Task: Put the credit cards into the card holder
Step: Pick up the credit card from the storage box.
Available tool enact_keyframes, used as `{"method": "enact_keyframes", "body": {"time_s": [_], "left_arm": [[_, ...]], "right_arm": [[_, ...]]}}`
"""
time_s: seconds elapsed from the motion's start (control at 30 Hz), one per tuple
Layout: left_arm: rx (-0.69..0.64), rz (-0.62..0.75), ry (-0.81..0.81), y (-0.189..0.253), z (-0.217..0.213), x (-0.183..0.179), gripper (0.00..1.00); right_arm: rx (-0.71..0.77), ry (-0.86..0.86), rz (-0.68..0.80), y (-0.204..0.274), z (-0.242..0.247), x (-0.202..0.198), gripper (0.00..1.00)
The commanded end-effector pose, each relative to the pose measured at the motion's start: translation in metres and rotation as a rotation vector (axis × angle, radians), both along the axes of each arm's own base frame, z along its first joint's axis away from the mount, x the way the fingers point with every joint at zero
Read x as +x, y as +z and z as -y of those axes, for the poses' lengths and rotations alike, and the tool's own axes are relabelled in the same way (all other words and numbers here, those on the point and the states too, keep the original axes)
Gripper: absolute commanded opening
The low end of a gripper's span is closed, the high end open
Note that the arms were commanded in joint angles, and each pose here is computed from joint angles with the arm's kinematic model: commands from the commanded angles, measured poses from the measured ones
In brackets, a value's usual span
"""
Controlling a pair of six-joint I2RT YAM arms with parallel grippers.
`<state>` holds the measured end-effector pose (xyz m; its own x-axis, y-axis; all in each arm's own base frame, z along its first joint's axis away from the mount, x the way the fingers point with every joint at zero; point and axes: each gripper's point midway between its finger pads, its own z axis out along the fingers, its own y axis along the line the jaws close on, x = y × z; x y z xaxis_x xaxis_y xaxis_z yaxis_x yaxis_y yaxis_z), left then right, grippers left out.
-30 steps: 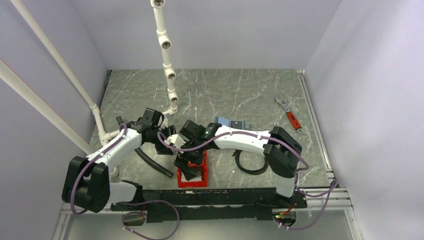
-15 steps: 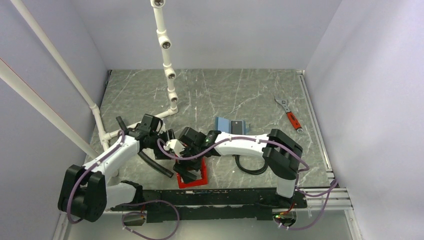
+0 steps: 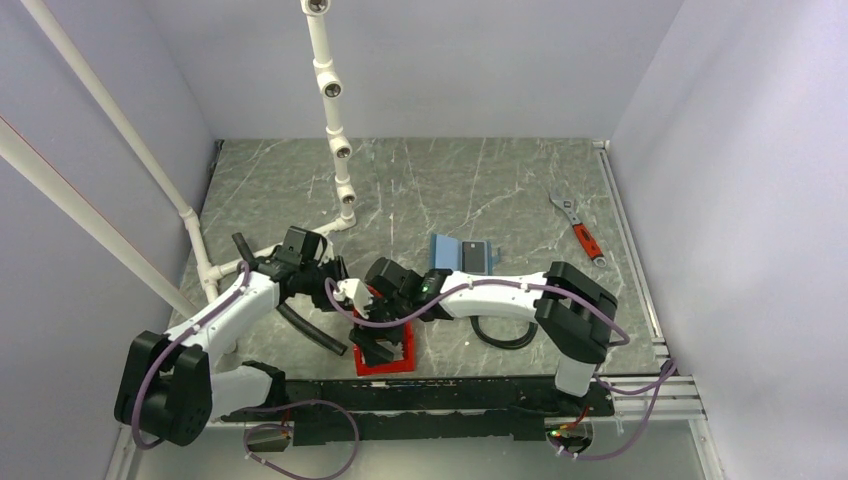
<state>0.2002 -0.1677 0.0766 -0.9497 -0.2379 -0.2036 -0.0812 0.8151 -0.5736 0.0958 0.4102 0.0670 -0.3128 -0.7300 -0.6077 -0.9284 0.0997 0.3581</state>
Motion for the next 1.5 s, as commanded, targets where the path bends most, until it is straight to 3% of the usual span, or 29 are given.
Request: {"method": "enact_keyframes", "body": {"time_s": [0.0,0.3,0.67,0.77,1.1,1.33,1.47], "left_arm": [[-0.078,0.085,-0.004,0.023,0.014,0.021,0.32],[-0.072,0.089,-0.018,0.022,0.015,0.023,0.2],[-0.064,0.113,0.02,0.028,0.011,0.027,0.05],[-0.062,0.119,0.033,0.029,0.01,0.028,0.0],[-0.061,0.117,0.037,0.029,0.011,0.031,0.0],[-0.056,0.125,0.04,0.032,0.01,0.031,0.0],[-0.05,0.121,0.039,0.03,0.009,0.031,0.0]], "right_arm": [[0.041,0.029,-0.029,0.007,0.008,-0.016,0.82],[-0.006,0.068,-0.063,-0.009,0.012,-0.022,0.79],[-0.033,0.178,-0.155,-0.007,0.013,-0.041,0.82],[-0.032,0.205,-0.18,-0.005,0.018,-0.048,0.78],[-0.005,0.202,-0.17,0.001,0.027,-0.052,0.65],[0.006,0.173,-0.164,0.002,0.022,-0.047,0.44],[0.015,0.182,-0.175,0.006,0.022,-0.049,0.42]]}}
